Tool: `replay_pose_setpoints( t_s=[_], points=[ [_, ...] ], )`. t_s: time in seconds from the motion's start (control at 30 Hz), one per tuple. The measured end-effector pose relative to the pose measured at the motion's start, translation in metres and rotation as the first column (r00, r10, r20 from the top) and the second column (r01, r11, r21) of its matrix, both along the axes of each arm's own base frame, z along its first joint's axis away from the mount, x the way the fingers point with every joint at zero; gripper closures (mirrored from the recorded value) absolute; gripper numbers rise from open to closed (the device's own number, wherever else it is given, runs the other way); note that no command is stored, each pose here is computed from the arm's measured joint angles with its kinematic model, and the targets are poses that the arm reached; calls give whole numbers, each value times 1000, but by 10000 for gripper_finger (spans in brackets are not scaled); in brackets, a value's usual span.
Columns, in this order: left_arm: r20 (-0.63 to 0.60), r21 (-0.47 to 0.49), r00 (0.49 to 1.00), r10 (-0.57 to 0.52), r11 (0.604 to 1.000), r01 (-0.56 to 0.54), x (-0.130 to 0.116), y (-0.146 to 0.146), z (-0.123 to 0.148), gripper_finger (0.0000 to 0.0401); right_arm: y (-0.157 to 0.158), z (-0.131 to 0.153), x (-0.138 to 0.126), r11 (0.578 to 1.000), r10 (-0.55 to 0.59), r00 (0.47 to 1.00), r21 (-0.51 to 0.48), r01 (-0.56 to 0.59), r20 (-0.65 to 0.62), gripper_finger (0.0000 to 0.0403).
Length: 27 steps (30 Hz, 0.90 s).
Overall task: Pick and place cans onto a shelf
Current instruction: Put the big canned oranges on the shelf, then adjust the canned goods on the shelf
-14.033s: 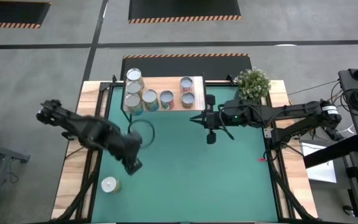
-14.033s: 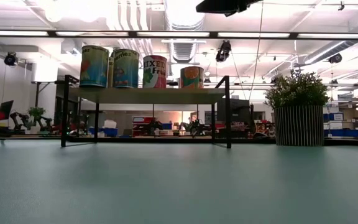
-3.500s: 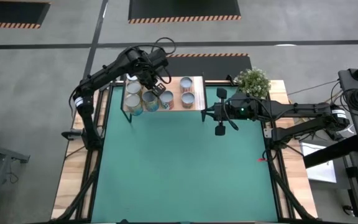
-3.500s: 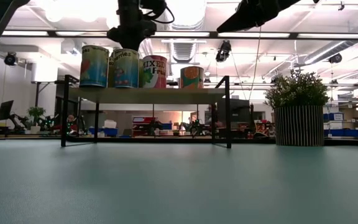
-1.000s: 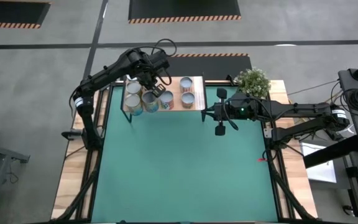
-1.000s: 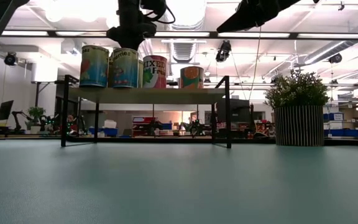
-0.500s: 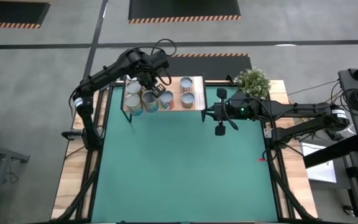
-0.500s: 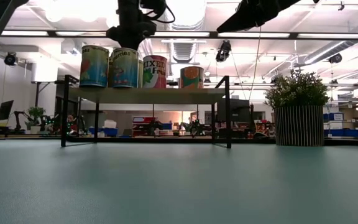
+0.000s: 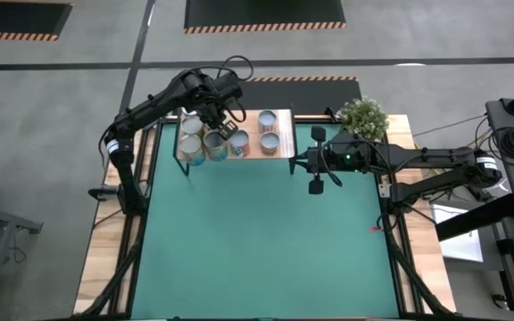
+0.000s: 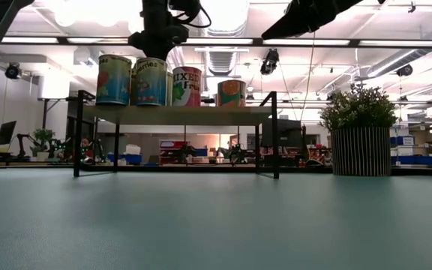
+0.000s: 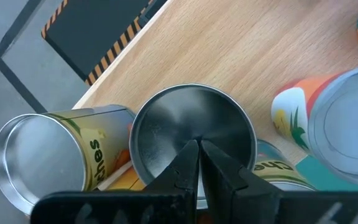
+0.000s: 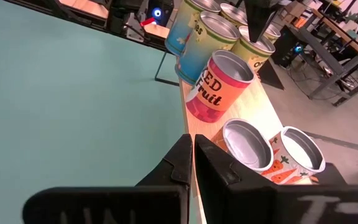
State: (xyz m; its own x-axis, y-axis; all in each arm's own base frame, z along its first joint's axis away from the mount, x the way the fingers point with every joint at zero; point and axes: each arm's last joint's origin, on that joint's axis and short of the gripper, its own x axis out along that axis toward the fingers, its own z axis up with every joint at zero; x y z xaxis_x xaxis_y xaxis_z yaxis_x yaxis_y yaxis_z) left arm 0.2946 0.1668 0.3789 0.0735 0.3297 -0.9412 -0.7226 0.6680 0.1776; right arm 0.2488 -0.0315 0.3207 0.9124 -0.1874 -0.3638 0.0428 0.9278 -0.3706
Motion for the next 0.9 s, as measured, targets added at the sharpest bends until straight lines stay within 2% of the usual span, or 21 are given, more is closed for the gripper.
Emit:
replay_pose_setpoints(
  t_s=[0.33,0.9],
  points=[
    [-9,-4,1000,7,1000,-7,-1,-1,-3,401,0,0,0,1000,0,1000,0,0,-1,394],
    [24,4,999,26,1000,-26,-10,-6,7,401,0,0,0,1000,0,1000,0,0,-1,394]
  ],
)
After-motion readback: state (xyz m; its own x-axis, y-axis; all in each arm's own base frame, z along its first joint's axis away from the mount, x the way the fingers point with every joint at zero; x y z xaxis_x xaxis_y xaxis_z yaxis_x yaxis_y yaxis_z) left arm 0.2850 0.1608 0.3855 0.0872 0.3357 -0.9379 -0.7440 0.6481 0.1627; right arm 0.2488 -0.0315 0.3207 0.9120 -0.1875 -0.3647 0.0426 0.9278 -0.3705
